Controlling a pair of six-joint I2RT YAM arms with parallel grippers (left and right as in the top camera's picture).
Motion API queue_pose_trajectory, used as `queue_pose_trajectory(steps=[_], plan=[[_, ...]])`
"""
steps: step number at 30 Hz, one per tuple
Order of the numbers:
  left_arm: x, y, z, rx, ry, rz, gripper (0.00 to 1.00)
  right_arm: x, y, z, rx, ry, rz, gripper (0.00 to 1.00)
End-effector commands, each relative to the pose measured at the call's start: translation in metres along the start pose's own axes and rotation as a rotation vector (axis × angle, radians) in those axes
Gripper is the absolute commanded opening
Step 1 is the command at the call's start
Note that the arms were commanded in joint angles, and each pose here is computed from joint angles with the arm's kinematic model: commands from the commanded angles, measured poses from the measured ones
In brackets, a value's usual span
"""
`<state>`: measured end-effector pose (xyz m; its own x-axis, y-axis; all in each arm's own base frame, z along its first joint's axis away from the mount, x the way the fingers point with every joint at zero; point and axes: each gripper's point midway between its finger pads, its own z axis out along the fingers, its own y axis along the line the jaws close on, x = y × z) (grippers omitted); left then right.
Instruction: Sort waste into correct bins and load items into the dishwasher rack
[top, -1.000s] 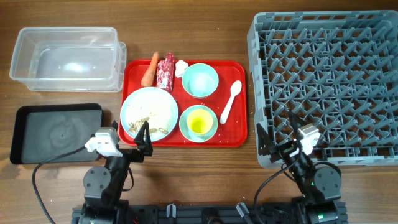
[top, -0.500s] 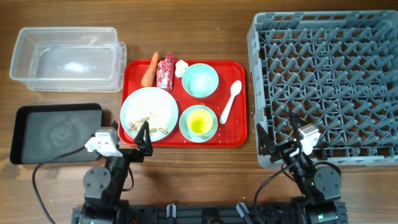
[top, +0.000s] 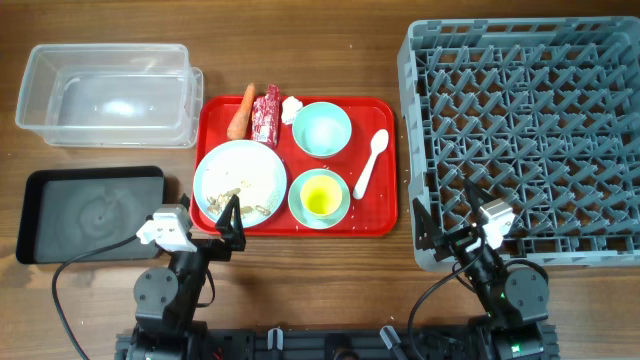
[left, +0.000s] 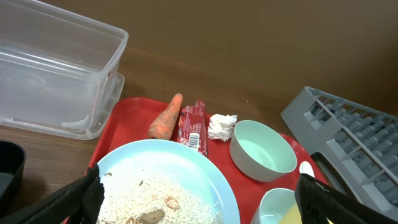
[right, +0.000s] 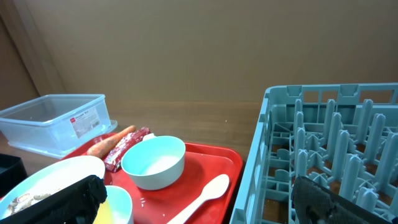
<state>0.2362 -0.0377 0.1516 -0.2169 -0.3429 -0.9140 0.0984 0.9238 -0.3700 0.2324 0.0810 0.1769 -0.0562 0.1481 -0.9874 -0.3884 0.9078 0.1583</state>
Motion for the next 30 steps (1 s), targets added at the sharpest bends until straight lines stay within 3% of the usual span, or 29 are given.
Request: queue_pose_trajectory(steps=[1, 11, 16, 19, 21, 23, 27, 30], plan=[[-0.001, 0.001, 0.0, 0.002, -0.01, 0.012, 1.0, -0.001, -0.002, 0.0, 0.009, -0.008, 0.01, 1.0], [-0.004, 0.009, 0.0, -0.048, -0.031, 0.028, 1.0, -0.001, -0.002, 0.0, 0.009, -0.007, 0.01, 1.0], [-0.015, -0.005, -0.001, 0.029, -0.068, -0.051, 1.0, -0.009, -0.003, 0.0, 0.016, -0.038, 0.057, 1.0], [-0.041, -0.026, -0.005, 0.139, -0.158, -0.123, 1.0, -0.027, 0.002, -0.002, -0.014, -0.109, 0.195, 1.0], [-0.072, -0.036, -0.012, 0.177, -0.28, -0.12, 1.0, -0.044, 0.007, -0.004, -0.038, -0.157, 0.193, 1.0], [-0.092, -0.042, -0.016, 0.18, -0.312, -0.119, 1.0, -0.065, 0.011, -0.007, -0.042, -0.178, 0.186, 1.0], [-0.115, -0.05, -0.002, 0.101, -0.146, -0.134, 0.99, -0.106, 0.016, -0.003, -0.012, -0.089, 0.157, 1.0], [-0.125, -0.053, 0.023, -0.034, 0.136, -0.155, 1.0, -0.122, 0.014, 0.019, 0.036, 0.12, 0.139, 1.0]])
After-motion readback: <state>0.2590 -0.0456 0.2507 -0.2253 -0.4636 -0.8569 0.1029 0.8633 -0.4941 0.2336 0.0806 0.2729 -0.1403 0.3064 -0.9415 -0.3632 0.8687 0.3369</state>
